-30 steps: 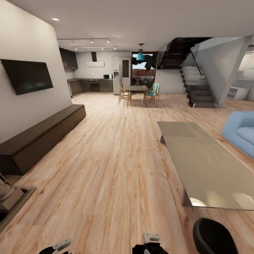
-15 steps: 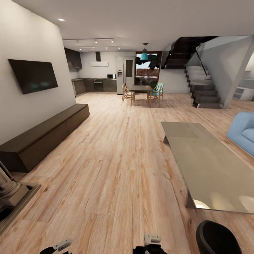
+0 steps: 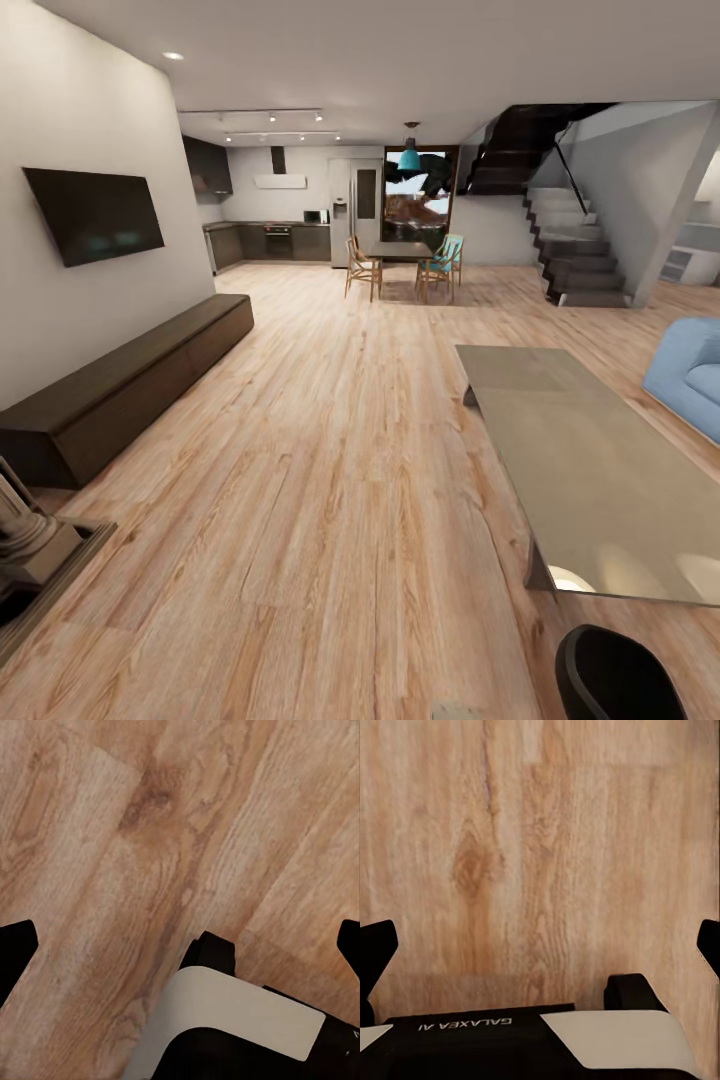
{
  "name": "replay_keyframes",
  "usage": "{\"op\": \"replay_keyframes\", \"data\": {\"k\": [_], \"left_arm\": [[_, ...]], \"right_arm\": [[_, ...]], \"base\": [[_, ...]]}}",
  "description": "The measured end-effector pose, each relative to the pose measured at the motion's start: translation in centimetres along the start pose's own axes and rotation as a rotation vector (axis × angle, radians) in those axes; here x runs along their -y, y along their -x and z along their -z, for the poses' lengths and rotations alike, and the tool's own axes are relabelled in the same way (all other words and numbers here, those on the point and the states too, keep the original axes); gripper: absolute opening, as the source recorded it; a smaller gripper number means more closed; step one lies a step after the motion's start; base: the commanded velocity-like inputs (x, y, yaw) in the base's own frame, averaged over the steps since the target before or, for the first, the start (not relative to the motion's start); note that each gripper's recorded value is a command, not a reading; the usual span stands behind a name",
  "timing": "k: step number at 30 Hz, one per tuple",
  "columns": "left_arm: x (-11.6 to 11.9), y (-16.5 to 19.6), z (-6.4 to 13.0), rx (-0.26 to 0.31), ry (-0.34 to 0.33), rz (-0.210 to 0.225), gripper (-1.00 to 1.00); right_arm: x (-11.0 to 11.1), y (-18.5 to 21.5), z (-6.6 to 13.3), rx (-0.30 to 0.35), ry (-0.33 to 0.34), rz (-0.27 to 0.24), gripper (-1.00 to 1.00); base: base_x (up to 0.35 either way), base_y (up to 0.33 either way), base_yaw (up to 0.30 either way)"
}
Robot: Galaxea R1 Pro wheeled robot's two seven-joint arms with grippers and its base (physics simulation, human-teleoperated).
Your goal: Place each of the two pumpkins and all three candles from the living room inside a cabinet in the living room (use any cabinet), then make sure every cabinet is closed, and position the cauldron so it is next to a table in the living room.
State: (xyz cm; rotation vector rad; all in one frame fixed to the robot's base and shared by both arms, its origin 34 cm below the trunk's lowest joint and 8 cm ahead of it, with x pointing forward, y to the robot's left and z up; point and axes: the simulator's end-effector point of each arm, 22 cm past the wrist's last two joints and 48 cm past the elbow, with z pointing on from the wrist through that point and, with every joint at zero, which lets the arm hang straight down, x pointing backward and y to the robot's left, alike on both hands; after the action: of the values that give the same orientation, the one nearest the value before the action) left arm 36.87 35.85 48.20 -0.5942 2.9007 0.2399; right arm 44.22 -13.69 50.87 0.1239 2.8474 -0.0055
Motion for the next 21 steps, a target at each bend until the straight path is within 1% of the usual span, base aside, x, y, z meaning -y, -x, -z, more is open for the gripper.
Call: {"op": "replay_keyframes", "data": {"k": [2, 5, 7, 10, 13, 18, 20, 21], "left_arm": [[-0.5, -0.6, -0.1, 0.027, 0.008, -0.020, 1.00], [-1.0, -1.4, -0.2, 0.037, 0.015, -0.031, 1.00], [-1.6, -2.2, -0.3, 0.032, 0.022, -0.034, 1.00], [-2.1, -3.6, 0.1, 0.017, 0.025, -0.041, 1.00], [-2.3, -3.9, 0.6, 0.012, 0.025, -0.043, 1.00], [-2.9, -5.1, 1.3, -0.011, 0.034, -0.049, 1.00], [-3.3, -5.3, 1.6, 0.002, 0.040, -0.049, 1.00], [-3.6, -5.5, 1.8, 0.011, 0.044, -0.049, 1.00]], "right_arm": [[0.6, -0.3, -0.1, 0.009, -0.011, -0.006, 1.00], [1.1, -0.8, -0.2, 0.009, -0.017, -0.010, 1.00], [1.3, -1.6, -0.3, 0.001, -0.020, -0.010, 1.00], [1.4, -2.1, 0.2, -0.006, -0.022, -0.009, 1.00], [1.5, -2.5, 0.6, -0.013, -0.023, -0.008, 1.00], [2.0, -4.8, 1.4, -0.039, -0.031, -0.008, 1.00], [2.4, -5.7, 1.7, -0.042, -0.036, -0.014, 1.00], [3.0, -6.2, 1.8, -0.043, -0.046, -0.015, 1.00]], "base": [[0.000, 0.000, 0.000], [0.000, 0.000, 0.000], [0.000, 0.000, 0.000], [0.000, 0.000, 0.000], [0.000, 0.000, 0.000], [0.000, 0.000, 0.000], [0.000, 0.000, 0.000], [0.000, 0.000, 0.000]]}}
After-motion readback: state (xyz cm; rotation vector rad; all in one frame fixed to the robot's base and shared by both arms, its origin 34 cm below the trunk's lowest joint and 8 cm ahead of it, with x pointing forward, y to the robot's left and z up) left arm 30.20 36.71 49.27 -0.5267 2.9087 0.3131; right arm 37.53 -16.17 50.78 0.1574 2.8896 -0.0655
